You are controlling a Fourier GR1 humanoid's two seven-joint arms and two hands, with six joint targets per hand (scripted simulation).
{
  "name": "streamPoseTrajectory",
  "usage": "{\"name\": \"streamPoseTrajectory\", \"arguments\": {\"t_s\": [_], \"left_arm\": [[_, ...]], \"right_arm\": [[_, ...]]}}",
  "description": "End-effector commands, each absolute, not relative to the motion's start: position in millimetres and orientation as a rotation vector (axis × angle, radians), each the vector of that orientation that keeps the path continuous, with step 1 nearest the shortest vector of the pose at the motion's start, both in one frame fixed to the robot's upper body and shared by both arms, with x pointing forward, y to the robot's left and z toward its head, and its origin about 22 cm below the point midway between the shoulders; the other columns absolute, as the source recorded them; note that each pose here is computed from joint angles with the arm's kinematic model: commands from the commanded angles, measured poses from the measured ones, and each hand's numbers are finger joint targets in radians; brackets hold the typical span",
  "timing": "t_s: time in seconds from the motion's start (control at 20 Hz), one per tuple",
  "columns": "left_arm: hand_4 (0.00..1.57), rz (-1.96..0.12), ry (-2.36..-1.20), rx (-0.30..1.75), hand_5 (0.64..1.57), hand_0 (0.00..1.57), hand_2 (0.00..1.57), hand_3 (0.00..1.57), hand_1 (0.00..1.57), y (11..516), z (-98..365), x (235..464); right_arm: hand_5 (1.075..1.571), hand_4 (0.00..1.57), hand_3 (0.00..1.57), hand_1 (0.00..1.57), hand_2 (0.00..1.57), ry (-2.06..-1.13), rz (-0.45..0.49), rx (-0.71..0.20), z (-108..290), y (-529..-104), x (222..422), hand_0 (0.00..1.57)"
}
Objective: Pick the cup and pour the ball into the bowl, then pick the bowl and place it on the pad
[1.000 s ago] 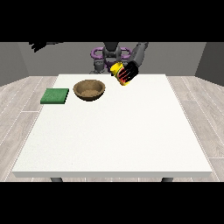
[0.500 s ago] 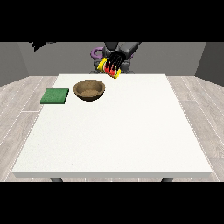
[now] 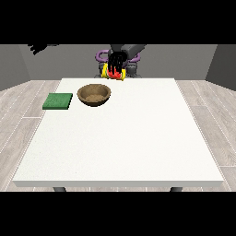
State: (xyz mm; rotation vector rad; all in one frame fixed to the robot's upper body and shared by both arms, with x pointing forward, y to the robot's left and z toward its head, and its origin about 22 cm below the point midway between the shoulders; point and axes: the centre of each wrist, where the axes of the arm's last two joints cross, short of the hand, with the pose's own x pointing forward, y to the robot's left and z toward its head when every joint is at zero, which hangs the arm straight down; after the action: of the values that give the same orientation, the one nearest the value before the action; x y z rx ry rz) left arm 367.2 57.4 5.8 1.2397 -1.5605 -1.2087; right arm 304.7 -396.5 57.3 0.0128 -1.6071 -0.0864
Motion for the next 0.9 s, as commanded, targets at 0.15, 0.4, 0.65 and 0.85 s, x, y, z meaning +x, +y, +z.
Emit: {"name": "streamPoseTrajectory", "arguments": {"t_s": [0.15, 0.4, 0.65, 0.85], "left_arm": [[0.76, -1.359, -1.529, 1.373, 1.545, 0.00, 1.57, 1.41, 0.00, 48, 28, 374], [0.54, -1.391, -1.518, 1.472, 1.539, 0.86, 1.57, 1.56, 0.86, 70, 32, 384], [0.65, -1.540, -1.482, 1.456, 1.562, 0.00, 0.92, 1.54, 0.00, 38, 12, 354], [0.92, -1.638, -1.460, 1.400, 1.570, 0.00, 1.23, 1.57, 0.00, 45, 7, 353]], "right_arm": [[1.571, 0.43, 0.33, 0.00, 0.00, -1.573, -0.118, -0.015, 44, -409, 294, 0.00], [1.570, 0.44, 0.42, 0.00, 0.00, -1.628, -0.122, 0.025, 53, -400, 299, 0.00], [1.570, 0.45, 0.37, 0.00, 0.00, -1.626, -0.111, 0.039, 37, -377, 303, 0.00], [1.570, 0.47, 0.30, 0.00, 0.00, -1.601, -0.109, 0.026, 54, -390, 301, 0.00]]}}
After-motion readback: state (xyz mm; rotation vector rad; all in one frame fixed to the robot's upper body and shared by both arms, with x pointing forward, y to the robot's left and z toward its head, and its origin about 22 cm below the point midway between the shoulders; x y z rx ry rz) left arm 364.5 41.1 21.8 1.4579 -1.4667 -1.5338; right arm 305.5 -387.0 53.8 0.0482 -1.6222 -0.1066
